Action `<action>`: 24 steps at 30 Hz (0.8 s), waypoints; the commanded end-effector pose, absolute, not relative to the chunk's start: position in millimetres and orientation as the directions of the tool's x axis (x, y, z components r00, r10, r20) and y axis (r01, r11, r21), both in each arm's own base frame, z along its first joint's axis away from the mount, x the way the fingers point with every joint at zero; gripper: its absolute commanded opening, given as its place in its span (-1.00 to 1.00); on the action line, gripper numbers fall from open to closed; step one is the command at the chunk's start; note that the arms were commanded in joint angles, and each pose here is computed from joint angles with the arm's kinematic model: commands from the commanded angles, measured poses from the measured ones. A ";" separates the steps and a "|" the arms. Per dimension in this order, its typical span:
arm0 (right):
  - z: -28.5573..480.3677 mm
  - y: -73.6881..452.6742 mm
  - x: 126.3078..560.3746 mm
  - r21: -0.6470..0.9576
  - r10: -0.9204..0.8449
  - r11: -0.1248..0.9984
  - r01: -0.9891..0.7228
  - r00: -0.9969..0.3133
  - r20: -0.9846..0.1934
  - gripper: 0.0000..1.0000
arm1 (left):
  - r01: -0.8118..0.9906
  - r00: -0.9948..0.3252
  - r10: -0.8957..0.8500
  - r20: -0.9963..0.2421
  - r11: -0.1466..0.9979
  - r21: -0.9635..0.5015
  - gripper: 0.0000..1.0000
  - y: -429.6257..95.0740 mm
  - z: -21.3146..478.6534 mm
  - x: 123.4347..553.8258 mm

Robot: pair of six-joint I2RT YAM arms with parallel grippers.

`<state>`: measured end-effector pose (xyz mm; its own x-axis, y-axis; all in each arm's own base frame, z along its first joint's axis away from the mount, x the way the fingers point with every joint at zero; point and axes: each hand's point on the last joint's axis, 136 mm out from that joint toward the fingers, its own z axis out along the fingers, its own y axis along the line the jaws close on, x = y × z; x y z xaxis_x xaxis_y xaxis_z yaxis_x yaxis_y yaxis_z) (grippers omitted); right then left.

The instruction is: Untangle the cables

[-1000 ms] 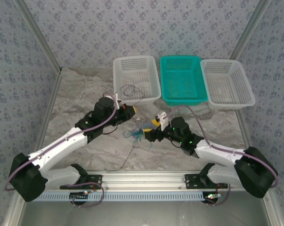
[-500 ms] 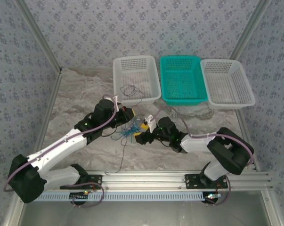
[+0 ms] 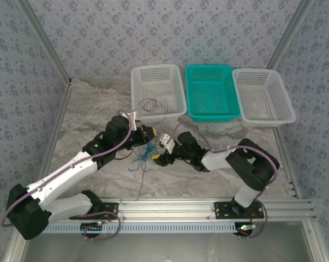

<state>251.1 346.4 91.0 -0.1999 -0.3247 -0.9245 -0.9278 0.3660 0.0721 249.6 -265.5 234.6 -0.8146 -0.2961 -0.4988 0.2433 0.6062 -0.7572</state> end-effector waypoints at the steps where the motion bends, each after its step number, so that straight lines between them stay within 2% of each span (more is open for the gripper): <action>1: 125.5 331.4 252.2 0.165 -0.178 0.382 -0.910 -0.247 -0.952 0.52 | 0.309 -0.778 -0.272 -0.566 0.619 -0.722 -1.00 -260.4 256.2 244.9; 7: 153.1 302.1 227.6 0.259 -0.132 0.403 -0.878 -0.335 -0.933 0.62 | 0.300 -0.792 -0.248 -0.558 0.638 -0.709 -1.00 -261.7 240.0 246.0; 9: 160.4 294.3 230.9 0.334 -0.088 0.431 -0.838 -0.408 -0.909 0.75 | 0.282 -0.802 -0.242 -0.547 0.654 -0.702 -1.00 -261.3 229.2 247.4; 12: 162.5 288.6 245.2 0.513 0.013 0.454 -0.729 -0.570 -0.821 0.75 | 0.258 -0.817 -0.240 -0.524 0.660 -0.705 -1.00 -262.9 214.7 247.5; 15: 150.6 294.7 256.1 0.660 0.041 0.426 -0.619 -0.715 -0.697 0.71 | 0.246 -0.821 -0.257 -0.510 0.648 -0.721 -1.00 -263.3 210.0 247.1; 24: 108.9 327.9 271.6 0.759 0.017 0.363 -0.540 -0.811 -0.585 0.64 | 0.260 -0.806 -0.269 -0.528 0.640 -0.723 -1.00 -259.4 219.0 245.1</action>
